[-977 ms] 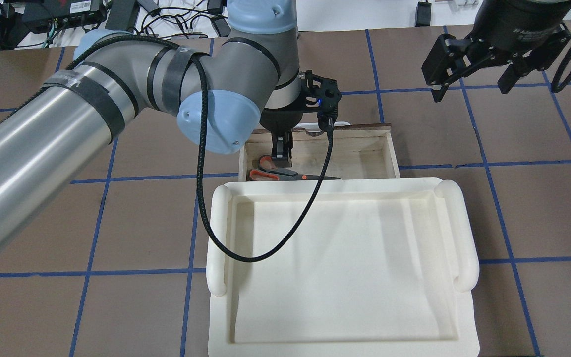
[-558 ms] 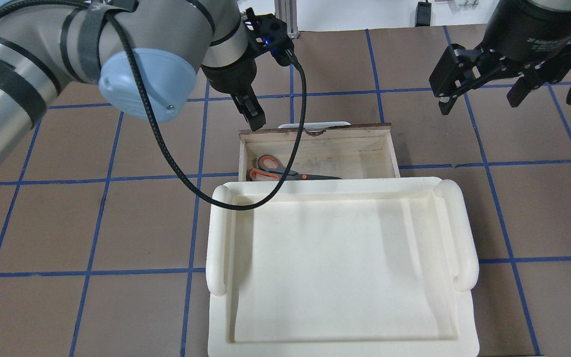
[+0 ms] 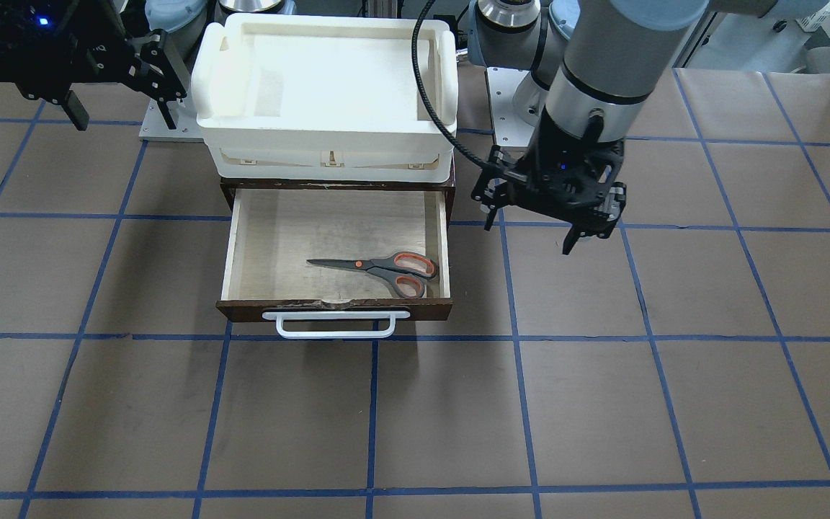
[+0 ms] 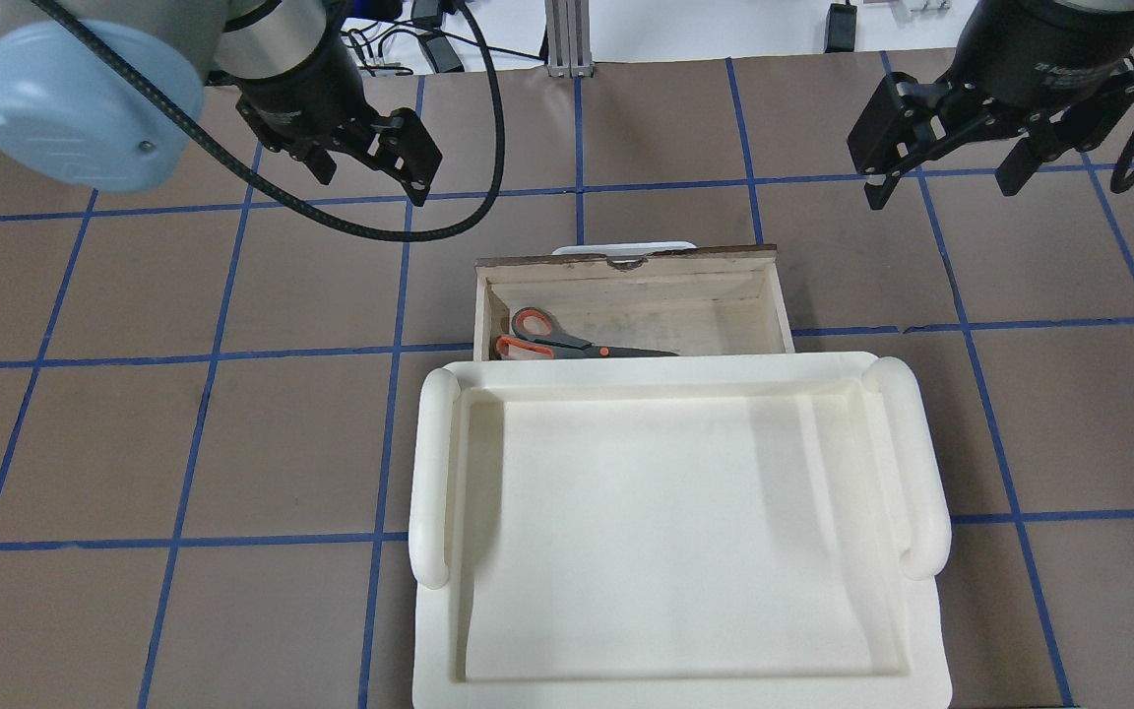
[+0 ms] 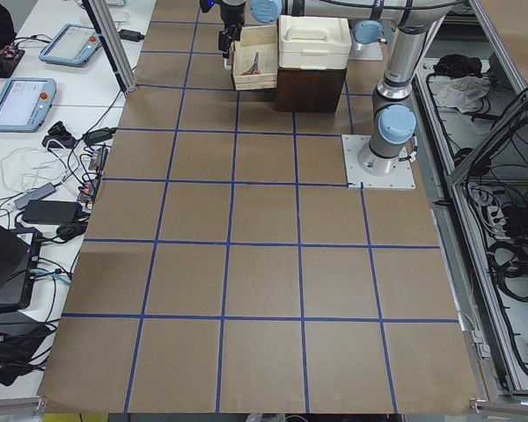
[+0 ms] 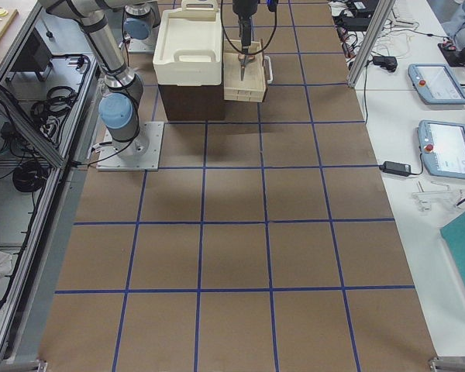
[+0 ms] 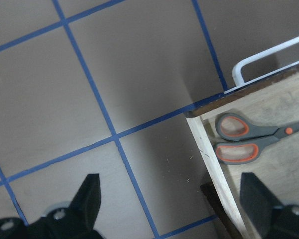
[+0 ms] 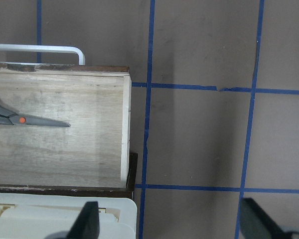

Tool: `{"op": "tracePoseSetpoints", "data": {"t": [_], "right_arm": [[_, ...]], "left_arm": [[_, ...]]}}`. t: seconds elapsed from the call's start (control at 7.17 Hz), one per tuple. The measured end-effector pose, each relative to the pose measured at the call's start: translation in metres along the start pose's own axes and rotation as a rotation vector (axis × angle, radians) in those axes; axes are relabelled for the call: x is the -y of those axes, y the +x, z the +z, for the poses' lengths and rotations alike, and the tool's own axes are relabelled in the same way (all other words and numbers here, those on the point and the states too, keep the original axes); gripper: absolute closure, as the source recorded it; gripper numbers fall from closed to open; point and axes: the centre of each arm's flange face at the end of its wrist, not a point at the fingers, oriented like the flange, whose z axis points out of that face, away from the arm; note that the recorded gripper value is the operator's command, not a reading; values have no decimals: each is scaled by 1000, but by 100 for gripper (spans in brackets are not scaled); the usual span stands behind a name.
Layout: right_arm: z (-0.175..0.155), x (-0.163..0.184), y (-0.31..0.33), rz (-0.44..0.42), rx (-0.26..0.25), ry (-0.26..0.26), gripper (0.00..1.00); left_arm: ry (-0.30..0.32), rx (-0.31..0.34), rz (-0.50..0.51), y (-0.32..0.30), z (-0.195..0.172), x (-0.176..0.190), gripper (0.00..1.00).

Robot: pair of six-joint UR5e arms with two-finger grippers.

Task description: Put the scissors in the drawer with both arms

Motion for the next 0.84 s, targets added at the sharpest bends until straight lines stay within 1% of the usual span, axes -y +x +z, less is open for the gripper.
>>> {"op": "tracePoseSetpoints", "data": {"t": [0.14,0.28,0.42,0.56,0.7,0.84], "right_arm": [[-1,4,-2,1,17,16,0],[0,9,-7,-1,50,22,0],[4,14,-13,-12,64,19,0],[13,22,-16,-27,59,5,0],[24,33,-18,-32,59,-4,0],[31,42,-18,-33,56,-1,0]], "left_arm": [[-13,9,-88,-29,-4,-6,0],[-33,29,-138,-48,-5,-12,0],[-54,64,-177,-59,-1,-18,0],[-65,93,-219,-64,2,-23,0],[-61,103,-239,-64,1,-27,0],[-53,105,-246,-62,-4,-31,0]]}}
